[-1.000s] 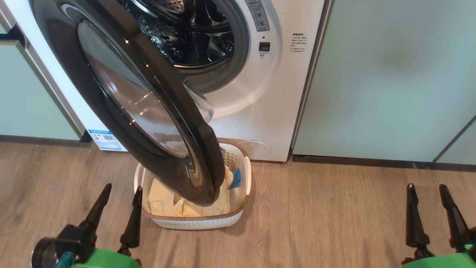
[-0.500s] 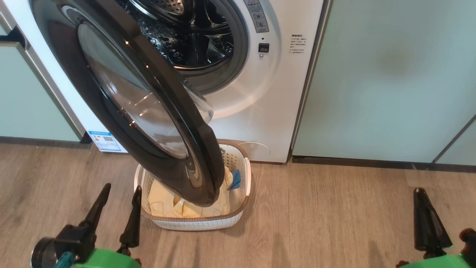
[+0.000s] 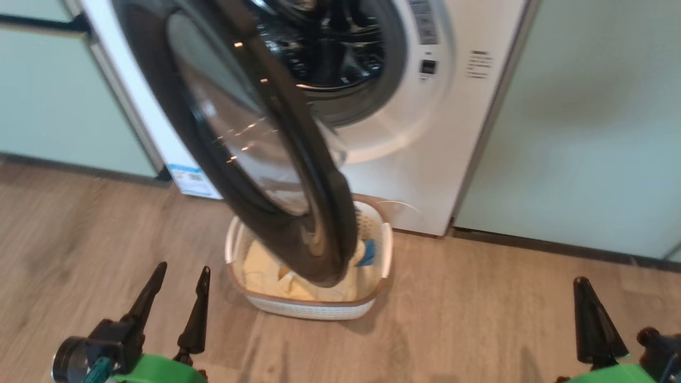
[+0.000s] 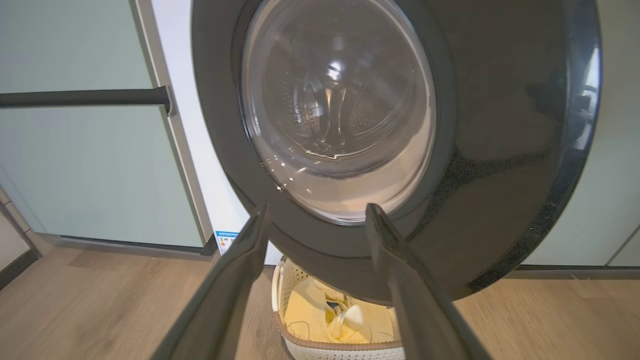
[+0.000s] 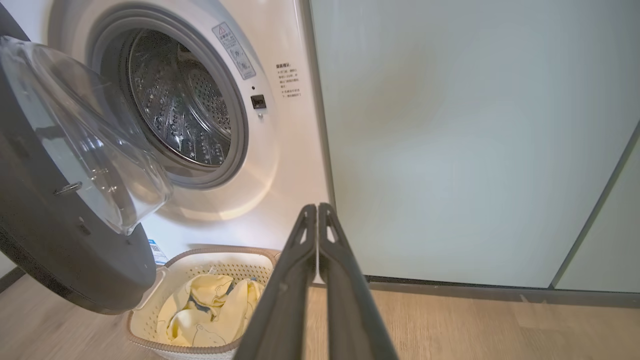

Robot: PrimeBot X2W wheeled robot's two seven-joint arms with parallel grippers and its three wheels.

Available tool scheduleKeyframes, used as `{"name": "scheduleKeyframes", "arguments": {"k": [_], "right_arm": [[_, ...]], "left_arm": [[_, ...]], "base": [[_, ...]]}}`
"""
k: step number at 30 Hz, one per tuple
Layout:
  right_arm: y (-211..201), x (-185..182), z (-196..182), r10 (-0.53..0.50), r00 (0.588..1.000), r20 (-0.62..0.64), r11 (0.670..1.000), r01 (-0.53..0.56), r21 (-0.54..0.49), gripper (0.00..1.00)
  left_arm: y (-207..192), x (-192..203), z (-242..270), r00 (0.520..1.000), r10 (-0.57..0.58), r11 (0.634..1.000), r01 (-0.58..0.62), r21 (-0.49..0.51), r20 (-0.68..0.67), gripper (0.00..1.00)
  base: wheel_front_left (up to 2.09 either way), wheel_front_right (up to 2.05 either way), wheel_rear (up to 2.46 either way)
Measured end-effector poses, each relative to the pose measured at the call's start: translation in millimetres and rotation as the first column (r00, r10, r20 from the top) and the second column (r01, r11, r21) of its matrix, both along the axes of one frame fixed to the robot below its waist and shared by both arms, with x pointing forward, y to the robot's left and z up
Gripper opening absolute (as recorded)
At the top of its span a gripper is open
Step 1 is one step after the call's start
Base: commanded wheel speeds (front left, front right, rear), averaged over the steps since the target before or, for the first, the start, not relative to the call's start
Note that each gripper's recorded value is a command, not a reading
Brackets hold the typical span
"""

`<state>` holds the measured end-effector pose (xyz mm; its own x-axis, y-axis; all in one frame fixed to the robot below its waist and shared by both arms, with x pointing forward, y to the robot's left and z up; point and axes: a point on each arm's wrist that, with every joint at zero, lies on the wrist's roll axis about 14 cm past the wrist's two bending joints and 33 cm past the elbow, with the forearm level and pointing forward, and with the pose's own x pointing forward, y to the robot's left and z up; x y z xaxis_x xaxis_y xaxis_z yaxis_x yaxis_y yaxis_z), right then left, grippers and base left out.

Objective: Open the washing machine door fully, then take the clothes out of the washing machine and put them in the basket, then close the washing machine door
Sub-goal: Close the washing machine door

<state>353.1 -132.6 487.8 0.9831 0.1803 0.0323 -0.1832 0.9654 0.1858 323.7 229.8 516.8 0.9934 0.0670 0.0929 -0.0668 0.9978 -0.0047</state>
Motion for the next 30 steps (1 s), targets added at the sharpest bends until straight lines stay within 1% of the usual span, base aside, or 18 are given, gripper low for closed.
{"name": "scheduleKeyframes", "arguments": {"k": [4,10,15,20,22,30], "right_arm": [[26.8,16.3,4.0,0.078,0.997,0.013,0.997,-0.078,0.021,0.00],[70.5,34.4,11.4,0.197,0.980,0.035,0.979,-0.199,0.050,0.00],[104.7,43.2,14.2,0.285,0.958,0.040,0.955,-0.287,0.078,0.00],[140.8,55.6,27.4,0.366,0.927,0.079,0.924,-0.372,0.089,0.00],[151.6,58.5,31.7,0.389,0.917,0.091,0.914,-0.397,0.091,0.00],[169.1,58.6,37.9,0.426,0.899,0.104,0.895,-0.435,0.100,0.00]], "left_arm": [[12.9,-10.2,2.1,0.999,0.045,0.999,-0.045,0.002,0.006,1.00],[31.6,-34.8,2.6,0.993,0.121,0.993,-0.121,-0.002,0.008,1.00],[50.3,-57.0,4.2,0.980,0.199,0.980,-0.199,-0.006,0.013,1.00],[65.2,-76.7,4.4,0.962,0.271,0.963,-0.271,-0.006,0.013,1.00],[68.4,-83.3,3.7,0.958,0.287,0.958,-0.287,-0.008,0.010,1.00],[79.3,-100.2,9.3,0.941,0.337,0.942,-0.337,-0.005,0.033,1.00]], "base": [[0.00,0.00,0.00],[0.00,0.00,0.00],[0.00,0.00,0.00],[0.00,0.00,0.00],[0.00,0.00,0.00],[0.00,0.00,0.00]]}}
